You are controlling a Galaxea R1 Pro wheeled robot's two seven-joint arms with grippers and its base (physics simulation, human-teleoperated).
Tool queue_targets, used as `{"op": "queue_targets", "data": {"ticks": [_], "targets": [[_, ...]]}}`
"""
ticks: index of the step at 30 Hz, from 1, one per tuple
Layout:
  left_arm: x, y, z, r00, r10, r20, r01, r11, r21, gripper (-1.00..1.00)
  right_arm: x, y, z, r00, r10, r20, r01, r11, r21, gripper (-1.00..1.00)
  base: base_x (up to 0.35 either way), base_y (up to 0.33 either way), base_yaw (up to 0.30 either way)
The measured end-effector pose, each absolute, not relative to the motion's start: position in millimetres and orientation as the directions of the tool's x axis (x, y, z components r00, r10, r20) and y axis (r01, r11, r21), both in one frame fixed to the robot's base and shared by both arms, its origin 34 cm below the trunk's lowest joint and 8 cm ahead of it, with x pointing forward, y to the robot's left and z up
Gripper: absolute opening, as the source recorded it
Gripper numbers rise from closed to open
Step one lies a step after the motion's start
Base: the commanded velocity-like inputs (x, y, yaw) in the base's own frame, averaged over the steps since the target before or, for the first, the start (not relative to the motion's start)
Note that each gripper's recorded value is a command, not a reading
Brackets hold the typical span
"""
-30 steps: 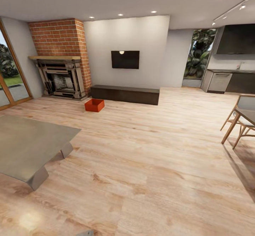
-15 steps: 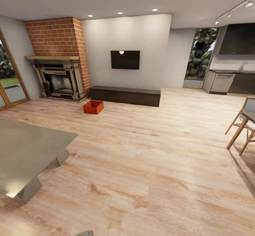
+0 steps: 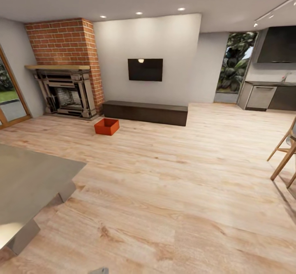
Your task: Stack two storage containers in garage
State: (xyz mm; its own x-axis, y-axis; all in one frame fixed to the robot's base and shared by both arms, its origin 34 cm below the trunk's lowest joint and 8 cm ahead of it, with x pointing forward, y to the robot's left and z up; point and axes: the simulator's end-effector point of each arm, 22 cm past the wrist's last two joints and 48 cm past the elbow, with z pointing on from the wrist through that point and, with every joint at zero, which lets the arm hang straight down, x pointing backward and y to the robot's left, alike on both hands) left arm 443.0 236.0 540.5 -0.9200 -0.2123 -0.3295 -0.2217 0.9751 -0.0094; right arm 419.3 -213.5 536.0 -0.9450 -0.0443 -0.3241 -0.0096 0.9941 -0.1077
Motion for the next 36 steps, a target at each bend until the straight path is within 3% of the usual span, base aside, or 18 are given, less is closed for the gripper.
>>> {"op": "queue_targets", "data": {"ticks": [36], "targets": [[443.0, 237.2, 540.4, -0.920, -0.212, -0.330, -0.222, 0.975, -0.008, 1.00, 419.3, -212.5, 536.0, -0.945, -0.045, -0.324, -0.011, 0.994, -0.107, 1.00, 0.338, 0.000, 0.000]]}}
